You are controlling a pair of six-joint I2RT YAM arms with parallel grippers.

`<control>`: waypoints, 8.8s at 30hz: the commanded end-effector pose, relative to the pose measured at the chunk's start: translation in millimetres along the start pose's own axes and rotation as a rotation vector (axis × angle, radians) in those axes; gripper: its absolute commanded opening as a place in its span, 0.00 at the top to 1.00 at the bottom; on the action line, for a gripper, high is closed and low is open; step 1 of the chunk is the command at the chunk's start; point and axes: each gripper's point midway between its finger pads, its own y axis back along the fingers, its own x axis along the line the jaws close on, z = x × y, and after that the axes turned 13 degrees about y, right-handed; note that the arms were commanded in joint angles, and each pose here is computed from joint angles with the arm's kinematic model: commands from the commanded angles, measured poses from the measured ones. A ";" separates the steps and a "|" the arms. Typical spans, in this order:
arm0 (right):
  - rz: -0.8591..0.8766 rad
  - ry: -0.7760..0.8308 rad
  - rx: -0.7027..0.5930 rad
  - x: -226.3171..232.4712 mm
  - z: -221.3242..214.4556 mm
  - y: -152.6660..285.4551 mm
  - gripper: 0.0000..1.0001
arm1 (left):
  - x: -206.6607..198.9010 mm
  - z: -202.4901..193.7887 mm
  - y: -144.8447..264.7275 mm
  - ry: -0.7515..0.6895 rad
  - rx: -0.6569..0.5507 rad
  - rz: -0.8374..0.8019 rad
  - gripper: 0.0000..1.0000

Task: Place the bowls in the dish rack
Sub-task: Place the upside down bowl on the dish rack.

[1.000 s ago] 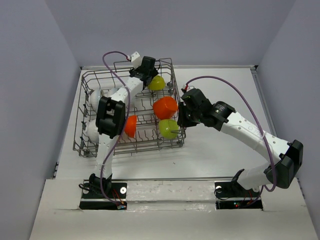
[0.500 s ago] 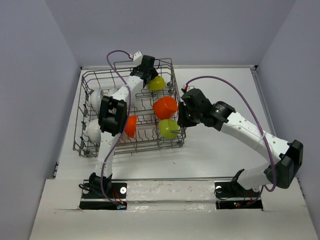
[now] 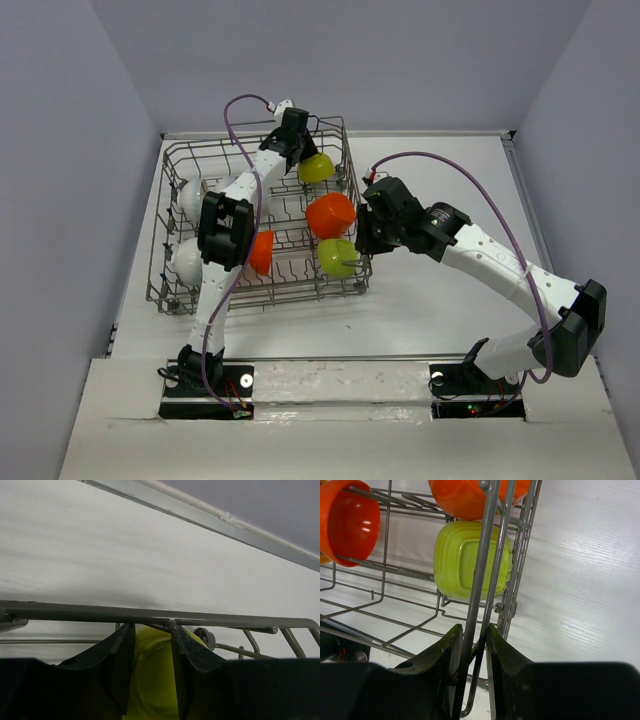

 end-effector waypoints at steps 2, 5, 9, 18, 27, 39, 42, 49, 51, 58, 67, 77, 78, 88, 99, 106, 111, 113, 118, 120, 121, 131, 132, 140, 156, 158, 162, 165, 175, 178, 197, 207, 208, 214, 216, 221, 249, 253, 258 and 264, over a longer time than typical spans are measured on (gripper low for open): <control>0.098 0.034 -0.113 21.7 31.5 28.0 0.78 | -22.1 -2.7 13.0 -0.075 0.066 -0.100 0.60; 0.099 0.035 -0.113 22.2 31.9 27.3 0.78 | -25.3 -7.3 15.5 -0.106 0.095 -0.127 0.60; 0.094 0.035 -0.116 21.6 33.2 26.7 0.78 | -22.1 -7.6 22.8 -0.157 0.102 -0.110 0.62; 0.101 0.039 -0.104 25.1 35.2 19.8 0.78 | -27.8 -7.3 41.3 -0.266 0.144 -0.132 0.61; 0.102 0.037 -0.096 27.0 36.9 15.5 0.78 | -33.8 -0.9 58.9 -0.415 0.133 -0.101 0.55; 0.098 0.035 -0.088 27.2 36.4 12.1 0.78 | -19.1 -21.4 63.8 -0.521 0.213 -0.085 0.54; 0.097 0.036 -0.081 27.5 35.5 9.3 0.78 | -20.2 -21.6 67.9 -0.550 0.220 -0.086 0.53; 0.089 0.031 -0.079 26.7 35.4 5.4 0.78 | -22.5 -30.0 77.7 -0.617 0.268 -0.118 0.51; 0.091 0.033 -0.077 27.4 35.4 4.1 0.78 | -19.7 -32.1 79.2 -0.630 0.276 -0.115 0.51; 0.095 0.030 -0.074 28.4 34.7 2.5 0.78 | -8.3 -47.2 83.5 -0.650 0.326 -0.120 0.51; 0.092 0.034 -0.070 28.4 34.9 0.1 0.77 | -4.4 -61.5 87.6 -0.682 0.374 -0.146 0.51; 0.089 0.039 -0.066 27.9 34.2 -1.7 0.77 | -0.6 -85.9 90.8 -0.702 0.462 -0.198 0.51; 0.090 0.039 -0.068 28.0 34.5 -1.7 0.77 | -0.5 -87.4 91.4 -0.702 0.469 -0.203 0.51; 0.091 0.042 -0.063 28.6 33.8 -4.4 0.77 | 5.7 -104.1 97.4 -0.701 0.521 -0.223 0.51; 0.095 0.042 -0.061 29.4 33.0 -5.8 0.77 | 12.8 -117.7 100.7 -0.687 0.564 -0.221 0.51; 0.097 0.044 -0.057 29.8 32.1 -7.2 0.77 | 13.4 -117.6 103.8 -0.684 0.574 -0.215 0.51; 0.093 0.044 -0.064 29.0 33.9 -5.3 0.77 | -5.9 -97.0 119.8 -0.674 0.509 -0.250 0.51; 0.090 0.043 -0.068 28.5 35.4 -3.9 0.77 | -19.0 -83.3 128.0 -0.667 0.469 -0.273 0.51; 0.083 0.042 -0.078 27.0 38.1 0.9 0.77 | -49.8 -49.1 156.2 -0.650 0.389 -0.333 0.50; 0.080 0.042 -0.079 26.4 38.1 1.3 0.77 | -54.3 -44.0 162.1 -0.646 0.380 -0.350 0.50; 0.080 0.042 -0.079 26.3 37.8 1.6 0.77 | -57.3 -39.9 166.6 -0.645 0.370 -0.360 0.50; 0.078 0.044 -0.077 25.4 36.4 1.7 0.77 | -46.5 -1.3 169.6 -0.506 0.271 -0.306 0.51; 0.078 0.042 -0.078 25.5 36.7 2.2 0.77 | -46.6 17.3 168.9 -0.444 0.220 -0.301 0.51; 0.072 0.038 -0.084 23.8 36.9 5.0 0.77 | -40.7 42.4 139.6 -0.203 0.123 -0.295 0.49; 0.053 0.032 -0.089 18.9 34.4 8.8 0.76 | -36.8 34.5 73.5 0.021 0.093 -0.219 0.48; 0.054 0.031 -0.087 18.9 33.7 9.1 0.76 | -35.3 34.6 70.8 0.045 0.082 -0.208 0.48; 0.056 0.033 -0.087 18.8 33.0 9.5 0.76 | -31.5 38.5 67.2 0.081 0.037 -0.183 0.46; 0.054 0.034 -0.090 18.1 33.3 10.8 0.76 | -30.4 38.0 64.6 0.096 0.031 -0.173 0.43; 0.044 0.035 -0.095 16.0 34.1 13.4 0.75 | -20.3 29.9 51.8 0.108 0.039 -0.124 0.35; 0.041 0.036 -0.098 15.4 34.3 13.6 0.74 | -13.9 21.4 47.9 0.085 0.070 -0.103 0.35; 0.045 0.022 -0.101 15.3 32.5 15.2 0.74 | 8.3 -23.2 40.0 0.062 0.208 -0.113 0.30; 0.044 0.021 -0.105 14.6 31.3 15.5 0.74 | 1.5 -28.0 53.3 0.087 0.237 -0.177 0.27; 0.045 0.022 -0.106 14.7 31.9 15.8 0.74 | 0.6 -26.9 54.9 0.091 0.236 -0.185 0.26; 0.048 0.020 -0.102 15.0 29.3 13.8 0.74 | -10.3 -24.4 65.5 0.101 0.247 -0.254 0.25; 0.049 0.020 -0.103 15.3 30.0 13.6 0.74 | -11.2 -25.8 69.8 0.109 0.255 -0.272 0.24; 0.049 0.018 -0.103 15.2 29.5 13.4 0.74 | -11.8 -28.6 74.0 0.117 0.273 -0.285 0.23; 0.051 0.016 -0.101 15.8 28.6 12.0 0.74 | -1.8 -40.8 67.2 0.137 0.316 -0.261 0.12; 0.049 0.017 -0.104 15.5 30.0 12.9 0.74 | 5.0 -41.3 63.9 0.112 0.313 -0.227 0.12; 0.053 0.017 -0.100 16.7 30.2 11.3 0.74 | 4.2 -40.1 62.8 0.112 0.311 -0.224 0.12; 0.053 0.017 -0.105 16.9 32.0 12.2 0.74 | 11.8 -40.7 60.8 0.103 0.307 -0.193 0.12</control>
